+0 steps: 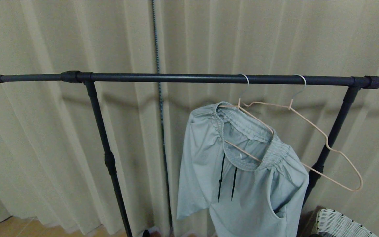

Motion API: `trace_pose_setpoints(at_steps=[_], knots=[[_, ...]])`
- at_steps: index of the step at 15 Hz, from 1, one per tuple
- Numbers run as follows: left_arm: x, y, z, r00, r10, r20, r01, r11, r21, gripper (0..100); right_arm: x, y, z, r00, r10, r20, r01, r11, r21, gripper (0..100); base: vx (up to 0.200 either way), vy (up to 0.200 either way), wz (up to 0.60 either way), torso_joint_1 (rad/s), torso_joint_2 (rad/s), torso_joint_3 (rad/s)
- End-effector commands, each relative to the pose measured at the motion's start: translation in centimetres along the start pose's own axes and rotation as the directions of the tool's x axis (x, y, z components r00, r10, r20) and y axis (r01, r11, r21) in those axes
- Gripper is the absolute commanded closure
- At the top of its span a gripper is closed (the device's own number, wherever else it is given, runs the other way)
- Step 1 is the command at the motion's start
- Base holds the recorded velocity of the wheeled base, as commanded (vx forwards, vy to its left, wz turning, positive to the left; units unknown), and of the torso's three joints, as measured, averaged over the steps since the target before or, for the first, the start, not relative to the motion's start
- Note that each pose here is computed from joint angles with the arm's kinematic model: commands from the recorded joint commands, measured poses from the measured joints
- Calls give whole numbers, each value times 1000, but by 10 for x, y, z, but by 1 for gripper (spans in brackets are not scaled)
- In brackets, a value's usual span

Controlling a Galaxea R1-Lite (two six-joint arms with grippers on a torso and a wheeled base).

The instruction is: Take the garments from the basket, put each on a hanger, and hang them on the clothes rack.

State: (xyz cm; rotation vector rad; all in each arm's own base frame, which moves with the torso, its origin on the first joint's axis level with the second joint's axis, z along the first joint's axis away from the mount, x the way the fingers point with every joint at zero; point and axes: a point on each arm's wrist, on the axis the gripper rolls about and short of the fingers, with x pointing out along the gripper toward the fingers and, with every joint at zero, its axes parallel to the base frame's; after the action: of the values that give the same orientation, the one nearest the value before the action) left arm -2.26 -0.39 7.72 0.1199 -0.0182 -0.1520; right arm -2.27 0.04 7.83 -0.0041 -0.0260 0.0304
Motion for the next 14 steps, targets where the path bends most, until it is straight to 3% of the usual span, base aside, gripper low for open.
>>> trace_pose_setpoints(at_steps=[1,2,12,14], knots=[[0,0,0,1000,2,0,-2,1000,-20,0,0,0,0,1000,0,2,0,1000,1,0,0,0,0,0,0,0],[0,0,0,1000,4,-2,-4,999,-41,0,0,0,0,1000,-1,2,1,1000,8,0,0,0,0,0,0,0],[0,0,0,1000,4,-2,-4,999,-41,0,0,0,0,1000,-1,3,1,1000,8,0,0,0,0,0,0,0],[-1,1,0,998,-59,16,59,998,-21,0,0,0,0,1000,-4,3,4,1000,2,0,0,0,0,0,0,0]])
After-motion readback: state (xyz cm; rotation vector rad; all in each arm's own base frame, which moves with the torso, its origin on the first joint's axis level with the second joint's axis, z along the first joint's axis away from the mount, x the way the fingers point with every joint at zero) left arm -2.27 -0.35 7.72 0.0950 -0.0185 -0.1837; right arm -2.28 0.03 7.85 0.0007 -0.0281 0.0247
